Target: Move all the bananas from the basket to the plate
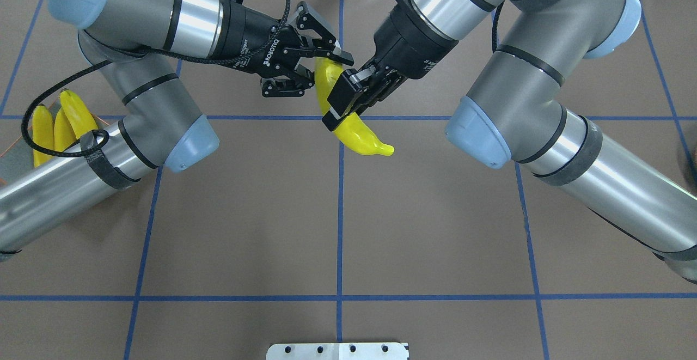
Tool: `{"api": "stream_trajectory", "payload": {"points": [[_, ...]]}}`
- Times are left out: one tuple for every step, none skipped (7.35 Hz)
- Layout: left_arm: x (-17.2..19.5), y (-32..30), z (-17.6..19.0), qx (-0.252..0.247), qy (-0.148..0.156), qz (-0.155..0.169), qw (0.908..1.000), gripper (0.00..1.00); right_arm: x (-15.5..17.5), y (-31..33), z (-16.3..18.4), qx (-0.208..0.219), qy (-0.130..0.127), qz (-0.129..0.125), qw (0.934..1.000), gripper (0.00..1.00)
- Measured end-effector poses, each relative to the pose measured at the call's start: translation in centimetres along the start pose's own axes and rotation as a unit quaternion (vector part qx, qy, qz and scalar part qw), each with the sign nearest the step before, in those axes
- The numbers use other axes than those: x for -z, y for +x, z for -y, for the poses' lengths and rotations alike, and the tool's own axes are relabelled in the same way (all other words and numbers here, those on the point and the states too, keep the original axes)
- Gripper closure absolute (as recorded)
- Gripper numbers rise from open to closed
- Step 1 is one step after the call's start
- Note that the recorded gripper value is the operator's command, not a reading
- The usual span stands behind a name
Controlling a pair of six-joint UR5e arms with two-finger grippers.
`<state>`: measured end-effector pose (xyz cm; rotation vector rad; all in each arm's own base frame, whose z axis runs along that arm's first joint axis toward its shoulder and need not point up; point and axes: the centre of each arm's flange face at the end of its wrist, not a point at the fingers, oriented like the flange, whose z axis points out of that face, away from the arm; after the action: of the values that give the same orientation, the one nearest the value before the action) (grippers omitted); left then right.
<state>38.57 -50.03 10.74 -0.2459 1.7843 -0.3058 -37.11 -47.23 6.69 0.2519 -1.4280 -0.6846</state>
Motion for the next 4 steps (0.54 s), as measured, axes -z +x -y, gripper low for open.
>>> {"api": "stream_trajectory", "payload": {"points": [[0.0, 0.0, 0.0, 0.000, 0.001, 0.000, 1.0000, 1.00, 0.0, 0.4, -0.1, 0.004, 0.013, -0.003, 0.9999, 0.02], [0.1, 0.0, 0.0, 0.000, 0.001, 0.000, 1.0000, 1.00, -0.1, 0.8, -0.4, 0.007, 0.021, -0.005, 0.9997, 0.02], [0.1, -0.1, 0.0, 0.000, 0.001, 0.000, 1.0000, 1.00, -0.1, 1.2, -0.5, 0.007, 0.025, -0.007, 0.9996, 0.02], [0.1, -0.2, 0.0, 0.000, 0.001, 0.001, 1.0000, 1.00, 0.0, 1.6, -0.7, 0.005, 0.027, -0.009, 0.9996, 0.02]]}}
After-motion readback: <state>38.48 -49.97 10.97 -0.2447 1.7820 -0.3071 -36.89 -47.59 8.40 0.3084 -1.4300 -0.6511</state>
